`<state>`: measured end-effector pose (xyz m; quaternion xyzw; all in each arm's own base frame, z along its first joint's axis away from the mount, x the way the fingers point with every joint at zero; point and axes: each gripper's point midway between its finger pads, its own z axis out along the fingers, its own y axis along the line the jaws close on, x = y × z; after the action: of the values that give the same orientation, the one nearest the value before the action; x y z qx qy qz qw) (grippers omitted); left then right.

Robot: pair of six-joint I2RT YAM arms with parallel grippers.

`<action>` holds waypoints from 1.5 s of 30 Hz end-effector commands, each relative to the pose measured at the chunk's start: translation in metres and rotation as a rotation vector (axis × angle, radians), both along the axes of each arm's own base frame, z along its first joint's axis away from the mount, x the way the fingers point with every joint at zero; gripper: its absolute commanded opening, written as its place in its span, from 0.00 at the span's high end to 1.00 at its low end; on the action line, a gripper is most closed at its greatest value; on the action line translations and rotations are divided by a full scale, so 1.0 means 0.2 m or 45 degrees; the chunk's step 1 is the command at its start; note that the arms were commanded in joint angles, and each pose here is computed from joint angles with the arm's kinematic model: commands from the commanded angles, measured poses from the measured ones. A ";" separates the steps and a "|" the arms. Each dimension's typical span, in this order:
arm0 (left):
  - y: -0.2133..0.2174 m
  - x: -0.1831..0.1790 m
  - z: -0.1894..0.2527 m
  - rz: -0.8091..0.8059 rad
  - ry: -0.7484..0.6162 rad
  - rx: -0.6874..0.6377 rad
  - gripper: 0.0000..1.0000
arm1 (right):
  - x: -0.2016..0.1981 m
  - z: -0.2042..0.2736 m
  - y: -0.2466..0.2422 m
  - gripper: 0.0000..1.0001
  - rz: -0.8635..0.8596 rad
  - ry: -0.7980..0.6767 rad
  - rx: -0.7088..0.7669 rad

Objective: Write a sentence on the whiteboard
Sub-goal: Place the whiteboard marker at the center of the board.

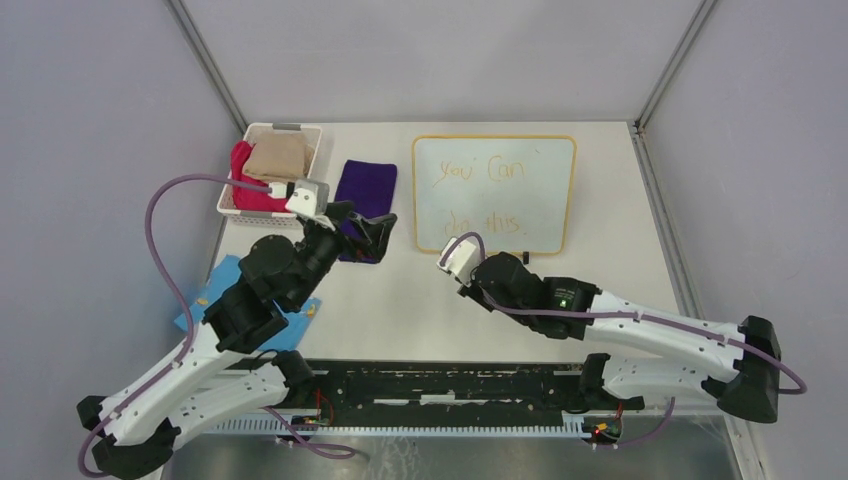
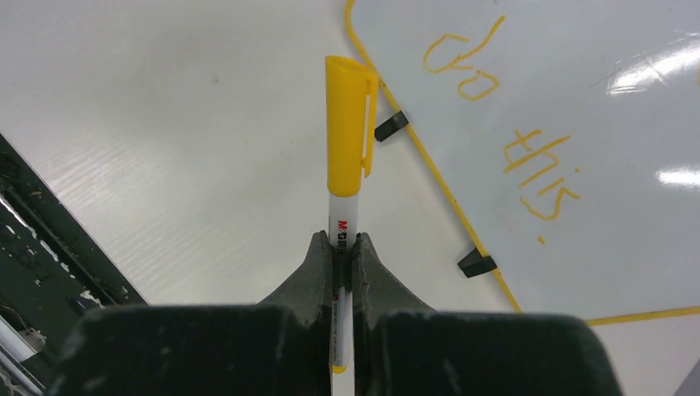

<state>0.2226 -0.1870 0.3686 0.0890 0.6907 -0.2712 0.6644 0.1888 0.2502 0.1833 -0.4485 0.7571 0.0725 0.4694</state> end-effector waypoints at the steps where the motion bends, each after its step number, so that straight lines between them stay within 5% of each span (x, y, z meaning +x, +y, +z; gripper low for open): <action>1: 0.05 0.07 -0.14 0.121 0.017 0.089 0.00 | 0.03 -0.03 -0.04 1.00 -0.047 -0.017 -0.096; 13: -0.39 -0.16 -0.18 -0.496 0.186 -0.193 0.06 | -0.10 0.35 0.15 1.00 0.175 -0.054 0.479; 24: -0.61 -0.25 -0.06 -0.784 0.225 -0.347 0.19 | -0.15 0.47 0.20 1.00 0.256 -0.065 0.605; 45: -0.72 -0.32 -0.32 -0.882 0.344 -0.218 0.97 | -0.12 0.59 0.18 1.00 0.174 -0.098 0.792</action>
<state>0.1744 -0.3175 0.3141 0.1915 0.6784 -0.5367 0.4637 0.1603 0.2844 0.2586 -0.3798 0.6832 0.2811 0.5568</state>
